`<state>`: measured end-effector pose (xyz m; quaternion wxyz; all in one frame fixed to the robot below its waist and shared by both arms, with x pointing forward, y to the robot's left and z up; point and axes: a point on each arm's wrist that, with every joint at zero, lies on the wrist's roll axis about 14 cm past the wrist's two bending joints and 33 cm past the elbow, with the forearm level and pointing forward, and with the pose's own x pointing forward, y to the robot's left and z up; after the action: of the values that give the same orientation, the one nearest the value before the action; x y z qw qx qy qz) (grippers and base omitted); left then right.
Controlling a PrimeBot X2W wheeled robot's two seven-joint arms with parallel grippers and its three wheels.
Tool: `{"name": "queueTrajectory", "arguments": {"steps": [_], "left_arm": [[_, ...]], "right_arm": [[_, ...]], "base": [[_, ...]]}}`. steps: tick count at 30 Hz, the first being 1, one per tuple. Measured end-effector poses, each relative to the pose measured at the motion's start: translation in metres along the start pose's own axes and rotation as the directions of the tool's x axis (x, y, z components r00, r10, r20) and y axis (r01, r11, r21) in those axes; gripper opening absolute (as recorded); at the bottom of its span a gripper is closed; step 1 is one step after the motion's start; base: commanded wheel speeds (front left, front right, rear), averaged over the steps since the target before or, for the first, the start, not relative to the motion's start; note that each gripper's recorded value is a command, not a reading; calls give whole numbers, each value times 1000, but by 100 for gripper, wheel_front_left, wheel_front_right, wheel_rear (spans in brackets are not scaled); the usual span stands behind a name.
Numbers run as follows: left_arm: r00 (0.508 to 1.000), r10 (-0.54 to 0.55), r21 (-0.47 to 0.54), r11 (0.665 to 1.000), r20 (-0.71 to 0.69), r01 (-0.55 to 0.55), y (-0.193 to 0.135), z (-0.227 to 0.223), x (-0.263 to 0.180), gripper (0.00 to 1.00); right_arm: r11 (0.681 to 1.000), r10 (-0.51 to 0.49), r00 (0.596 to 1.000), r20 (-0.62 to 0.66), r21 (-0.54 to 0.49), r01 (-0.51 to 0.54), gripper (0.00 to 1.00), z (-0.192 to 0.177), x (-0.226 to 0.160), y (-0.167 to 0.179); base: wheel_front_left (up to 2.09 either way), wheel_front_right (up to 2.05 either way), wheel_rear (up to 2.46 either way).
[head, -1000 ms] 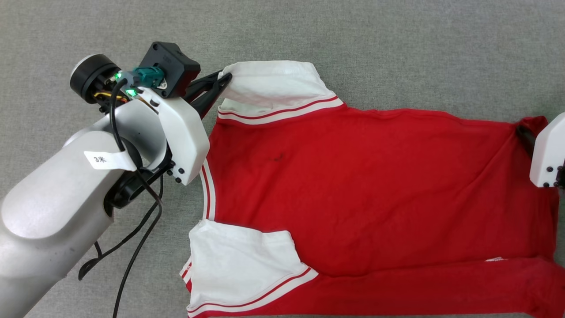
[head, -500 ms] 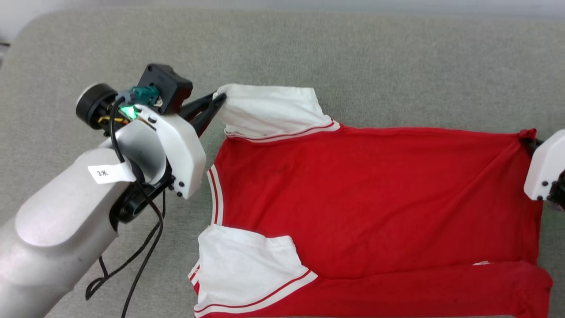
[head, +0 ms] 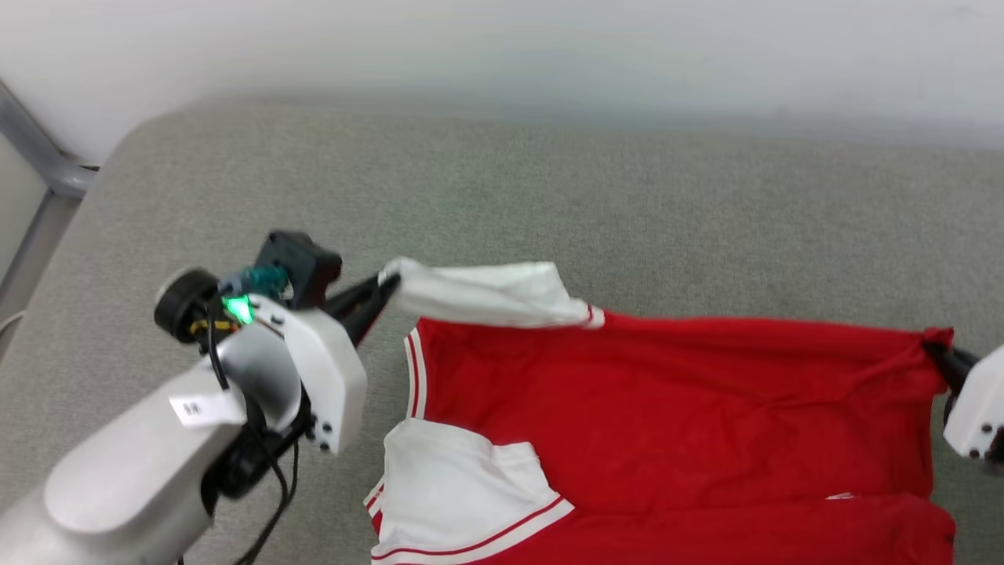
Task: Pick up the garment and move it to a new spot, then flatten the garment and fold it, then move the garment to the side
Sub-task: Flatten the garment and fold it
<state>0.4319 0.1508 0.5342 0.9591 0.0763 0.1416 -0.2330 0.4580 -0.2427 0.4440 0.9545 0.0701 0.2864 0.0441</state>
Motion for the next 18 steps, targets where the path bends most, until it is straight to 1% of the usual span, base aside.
{"name": "queueTrajectory", "arguments": {"steps": [6,10,13,18], "left_arm": [[999,30,-61,998,-36,-32,-12,-26,-32,0],[994,19,-125,992,-108,-32,-28,-60,-51,0],[986,13,-153,987,-163,-39,-37,-82,-65,0],[965,-18,-184,982,-261,-32,-52,-118,-80,0]], "right_arm": [[998,57,998,-13,22,-57,0,-21,-21,13],[997,69,997,-45,23,-68,0,-39,-33,11],[997,79,994,-72,28,-77,0,-51,-41,11],[996,93,984,-151,16,-91,0,-74,-56,8]], "base": [[0,0,0],[0,0,0],[0,0,0],[0,0,0]]}}
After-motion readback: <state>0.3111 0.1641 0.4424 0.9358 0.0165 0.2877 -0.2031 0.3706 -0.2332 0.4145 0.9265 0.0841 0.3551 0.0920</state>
